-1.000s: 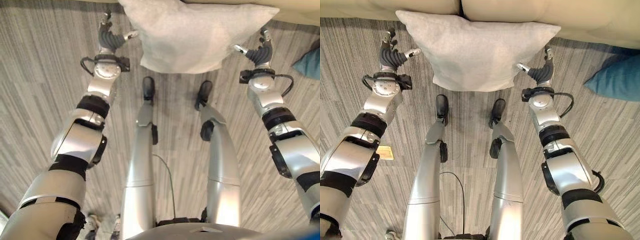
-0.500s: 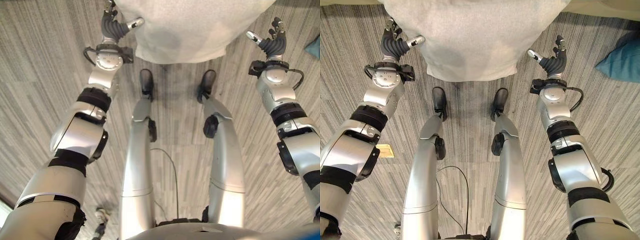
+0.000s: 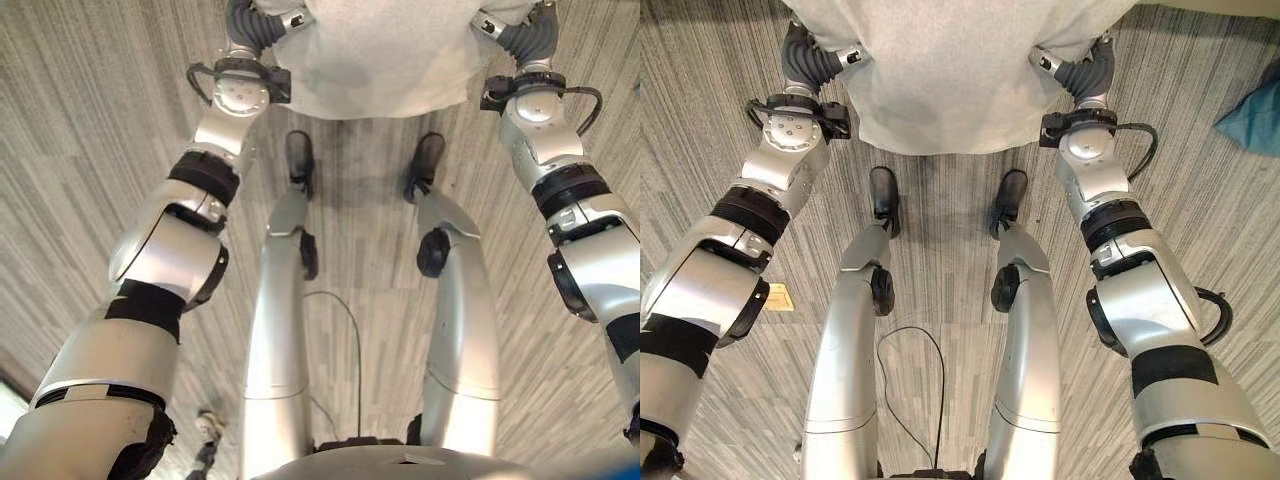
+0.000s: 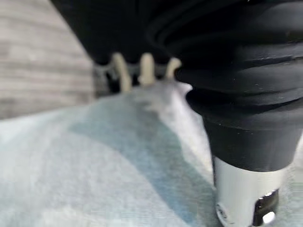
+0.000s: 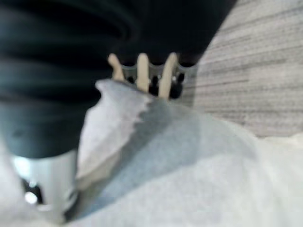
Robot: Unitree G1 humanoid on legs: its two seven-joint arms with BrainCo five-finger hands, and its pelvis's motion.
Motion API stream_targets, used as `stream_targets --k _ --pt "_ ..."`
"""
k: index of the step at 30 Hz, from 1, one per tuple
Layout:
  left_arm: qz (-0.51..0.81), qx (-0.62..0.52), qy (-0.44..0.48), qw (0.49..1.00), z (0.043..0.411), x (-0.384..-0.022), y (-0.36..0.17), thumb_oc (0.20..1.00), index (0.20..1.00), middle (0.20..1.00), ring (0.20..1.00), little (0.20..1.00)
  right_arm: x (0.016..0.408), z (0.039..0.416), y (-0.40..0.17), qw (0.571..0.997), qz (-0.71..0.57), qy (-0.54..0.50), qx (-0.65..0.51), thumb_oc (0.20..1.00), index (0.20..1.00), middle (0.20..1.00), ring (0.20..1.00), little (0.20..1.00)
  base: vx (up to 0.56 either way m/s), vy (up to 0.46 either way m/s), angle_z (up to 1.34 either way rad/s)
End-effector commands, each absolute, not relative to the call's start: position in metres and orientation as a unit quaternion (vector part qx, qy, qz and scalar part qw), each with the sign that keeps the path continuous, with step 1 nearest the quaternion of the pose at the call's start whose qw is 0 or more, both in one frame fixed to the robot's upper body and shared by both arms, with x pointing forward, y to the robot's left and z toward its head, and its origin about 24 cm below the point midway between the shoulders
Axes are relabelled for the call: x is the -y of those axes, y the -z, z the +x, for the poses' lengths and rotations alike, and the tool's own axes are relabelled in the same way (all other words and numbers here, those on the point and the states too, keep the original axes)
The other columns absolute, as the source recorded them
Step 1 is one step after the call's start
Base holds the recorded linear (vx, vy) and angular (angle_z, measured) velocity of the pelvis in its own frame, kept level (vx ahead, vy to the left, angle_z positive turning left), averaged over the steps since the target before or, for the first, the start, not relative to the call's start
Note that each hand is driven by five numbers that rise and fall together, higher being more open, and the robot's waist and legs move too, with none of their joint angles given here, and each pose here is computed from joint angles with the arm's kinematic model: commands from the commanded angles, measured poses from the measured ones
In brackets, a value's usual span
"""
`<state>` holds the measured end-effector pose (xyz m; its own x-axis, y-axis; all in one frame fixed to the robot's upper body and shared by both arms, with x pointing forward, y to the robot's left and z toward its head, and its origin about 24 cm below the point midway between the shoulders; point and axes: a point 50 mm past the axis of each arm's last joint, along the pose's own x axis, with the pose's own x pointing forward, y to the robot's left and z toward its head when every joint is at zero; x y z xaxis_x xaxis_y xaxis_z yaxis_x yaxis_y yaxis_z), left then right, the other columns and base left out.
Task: Pick up all the scattered cushions and arrange them neatly on the sofa.
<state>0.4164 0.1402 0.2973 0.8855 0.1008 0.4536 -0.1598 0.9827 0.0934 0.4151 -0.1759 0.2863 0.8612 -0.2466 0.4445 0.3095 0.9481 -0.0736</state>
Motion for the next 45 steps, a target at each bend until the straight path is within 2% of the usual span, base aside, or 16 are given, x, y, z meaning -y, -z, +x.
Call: stream_targets --k 1,3,8,13,21,25,26,30,35,39,45 --pt "0.021 0.228 -0.031 0.973 0.416 -0.114 -0.281 0.853 0.853 0.853 0.853 0.853 0.096 0.415 -0.271 0.968 -0.104 0.023 0.229 0.200 0.200 0.200 0.200 0.200 0.00 0.000 0.00" --pt "0.011 0.246 -0.022 0.969 0.412 -0.109 -0.288 0.200 0.200 0.200 0.200 0.200 0.081 0.412 -0.275 0.966 -0.092 0.005 0.240 0.200 0.200 0.200 0.200 0.200 0.00 0.000 0.00" --pt "-0.021 0.257 -0.025 0.966 0.410 -0.112 -0.291 0.200 0.200 0.200 0.200 0.200 0.074 0.407 -0.283 0.961 -0.080 -0.003 0.263 0.200 0.200 0.200 0.200 0.200 0.00 0.000 0.00" --pt "-0.062 0.261 -0.028 0.963 0.404 -0.119 -0.279 0.200 0.200 0.200 0.200 0.200 0.087 0.401 -0.288 0.952 -0.073 0.024 0.297 0.200 0.200 0.200 0.200 0.200 -0.01 -0.003 -0.04" --pt "-0.108 0.292 -0.018 0.950 0.373 -0.116 -0.238 0.200 0.200 0.200 0.200 0.200 0.108 0.380 -0.248 0.948 -0.033 0.038 0.315 0.200 0.200 0.200 0.200 0.200 -0.06 0.007 0.01" --pt "-0.130 0.298 -0.023 0.945 0.353 -0.119 -0.214 0.200 0.200 0.200 0.200 0.200 0.121 0.362 -0.222 0.946 -0.027 0.042 0.321 0.200 0.200 0.200 0.200 0.200 -0.03 -0.037 0.05" --pt "-0.121 0.288 -0.014 0.950 0.339 -0.121 -0.192 0.200 0.200 0.200 0.200 0.200 0.125 0.348 -0.204 0.946 -0.031 0.029 0.320 0.200 0.200 0.200 0.200 0.200 -0.01 -0.018 0.08" --pt "-0.114 0.234 0.004 0.966 0.310 -0.129 -0.141 0.200 0.200 0.200 0.200 0.200 0.139 0.318 -0.153 0.962 -0.032 0.015 0.271 0.200 0.200 0.200 0.200 0.200 0.03 -0.030 0.12" --pt "-0.087 0.183 0.008 0.979 0.290 -0.143 -0.106 0.200 0.200 0.200 0.200 0.200 0.150 0.297 -0.118 0.975 -0.041 0.000 0.220 0.200 0.200 0.200 0.200 0.200 0.09 -0.002 0.11" --pt "-0.046 0.126 -0.014 0.991 0.268 -0.170 -0.073 0.200 0.200 0.200 0.200 0.200 0.166 0.281 -0.090 0.984 -0.071 -0.012 0.164 0.200 0.200 0.200 0.200 0.200 0.21 0.036 0.03" --pt "-0.020 0.092 -0.036 0.995 0.253 -0.188 -0.057 0.200 0.200 0.200 0.200 0.200 0.173 0.272 -0.077 0.988 -0.078 -0.014 0.132 0.200 0.200 0.200 0.200 0.200 0.15 0.091 -0.09"
